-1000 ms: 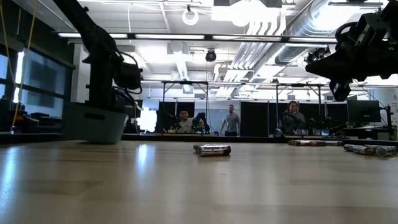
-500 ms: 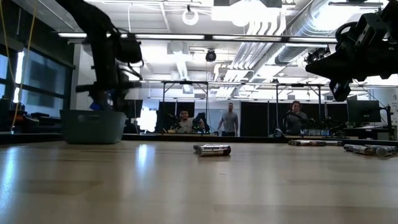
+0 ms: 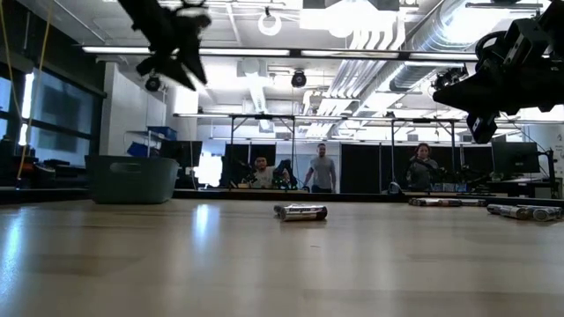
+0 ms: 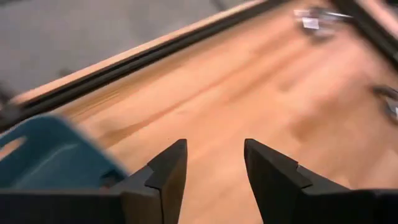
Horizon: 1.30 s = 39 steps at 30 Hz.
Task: Sort batteries
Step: Put the black battery into the blue bin
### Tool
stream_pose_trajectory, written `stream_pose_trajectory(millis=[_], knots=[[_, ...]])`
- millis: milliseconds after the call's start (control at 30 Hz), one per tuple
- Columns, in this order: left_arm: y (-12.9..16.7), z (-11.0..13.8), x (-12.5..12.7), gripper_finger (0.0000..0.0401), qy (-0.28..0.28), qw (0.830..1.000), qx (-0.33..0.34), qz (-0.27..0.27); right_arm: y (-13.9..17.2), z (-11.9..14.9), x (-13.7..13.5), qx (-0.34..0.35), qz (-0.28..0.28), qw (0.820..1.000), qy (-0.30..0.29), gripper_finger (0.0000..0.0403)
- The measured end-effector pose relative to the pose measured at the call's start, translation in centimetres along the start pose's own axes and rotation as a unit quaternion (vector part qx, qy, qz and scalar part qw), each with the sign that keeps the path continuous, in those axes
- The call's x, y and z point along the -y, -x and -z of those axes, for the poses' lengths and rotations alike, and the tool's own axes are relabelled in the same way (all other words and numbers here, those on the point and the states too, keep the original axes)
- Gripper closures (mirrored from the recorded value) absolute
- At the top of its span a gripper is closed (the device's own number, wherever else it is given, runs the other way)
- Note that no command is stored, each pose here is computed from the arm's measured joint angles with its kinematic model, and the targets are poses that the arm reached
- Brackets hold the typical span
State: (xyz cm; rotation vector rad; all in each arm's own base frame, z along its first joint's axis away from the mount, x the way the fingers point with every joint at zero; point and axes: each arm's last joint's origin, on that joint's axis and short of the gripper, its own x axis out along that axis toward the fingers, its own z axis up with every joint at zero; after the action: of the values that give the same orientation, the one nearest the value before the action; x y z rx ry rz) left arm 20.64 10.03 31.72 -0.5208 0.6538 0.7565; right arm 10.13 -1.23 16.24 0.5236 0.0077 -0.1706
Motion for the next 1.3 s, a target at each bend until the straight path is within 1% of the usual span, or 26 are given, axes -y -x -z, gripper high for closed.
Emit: stream_pose_trajectory(millis=[100,167,267,333,467,567,633,700,800,867,900,967,1033,1067,1100,1200,1233,1300], knots=[[0.6,0.9,3.0,0.0271,-0.039,0.998,0.013,0.038,0.0,0.0,0.0,0.0,0.0,1.0,0.0,0.0402],[0.7,1.7,5.2,0.028,-0.05,0.996,0.021,0.065,0.0,0.0,0.0,0.0,0.0,1.0,0.013,0.0402],[0.6,3.2,8.6,0.0294,-0.049,0.992,0.028,0.113,0.0,0.0,0.0,0.0,0.0,0.997,0.083,0.0402],[0.4,4.4,10.8,0.0303,-0.045,0.988,0.025,0.143,0.0,0.0,0.0,0.0,0.0,0.993,0.118,0.0402],[-0.5,7.3,14.5,0.0319,-0.023,0.983,-0.004,0.185,0.0,0.0,0.0,0.0,0.0,0.989,0.148,0.0402],[-1.5,9.2,16.6,0.0329,0.029,0.979,-0.03,0.201,0.0,0.0,0.0,0.0,0.0,0.989,0.145,0.0402],[-2.3,10.2,17.7,0.0334,0.078,0.973,-0.044,0.211,0.0,0.0,0.0,0.0,0.0,0.989,0.145,0.0402],[-3.1,10.9,18.8,0.0338,0.14,0.962,-0.059,0.225,0.0,0.0,0.0,0.0,0.0,0.99,0.144,0.0402],[-4.6,11.7,20.1,0.0338,0.24,0.938,-0.076,0.239,0.0,0.0,0.0,-0.001,0.0,0.99,0.144,0.0402],[-5.9,12.2,20.5,0.0337,0.294,0.922,-0.094,0.233,0.0,0.0,0.0,-0.001,0.0,0.99,0.144,0.0402],[-6.4,12.4,20.7,0.0335,0.311,0.916,-0.102,0.233,0.0,0.0,0.0,-0.001,0.0,0.99,0.144,0.0402],[-7.2,12.8,20.9,0.033,0.329,0.907,-0.119,0.235,0.0,0.0,0.0,-0.001,0.0,0.99,0.144,0.0402],[-7.7,12.9,21.3,0.0328,0.331,0.904,-0.144,0.229,0.0,0.0,0.0,-0.001,0.0,0.99,0.144,0.0402],[-7.9,12.9,21.6,0.0328,0.331,0.905,-0.159,0.215,0.0,0.0,0.0,-0.001,0.0,0.99,0.144,0.0402],[-7.9,12.9,21.8,0.033,0.328,0.908,-0.174,0.193,0.0,0.0,0.0,-0.001,0.0,0.99,0.144,0.0402],[-7.9,12.5,22.4,0.034,0.308,0.924,-0.206,0.097,0.0,0.0,0.0,-0.001,0.0,0.99,0.144,0.0402],[-7.9,12.3,22.4,0.0344,0.303,0.927,-0.215,0.058,0.0,0.0,0.0,-0.001,0.0,0.99,0.144,0.0402],[-8.1,12.1,22.5,0.0348,0.297,0.927,-0.228,-0.008,0.0,0.0,0.0,-0.001,0.0,0.99,0.144,0.0402]])
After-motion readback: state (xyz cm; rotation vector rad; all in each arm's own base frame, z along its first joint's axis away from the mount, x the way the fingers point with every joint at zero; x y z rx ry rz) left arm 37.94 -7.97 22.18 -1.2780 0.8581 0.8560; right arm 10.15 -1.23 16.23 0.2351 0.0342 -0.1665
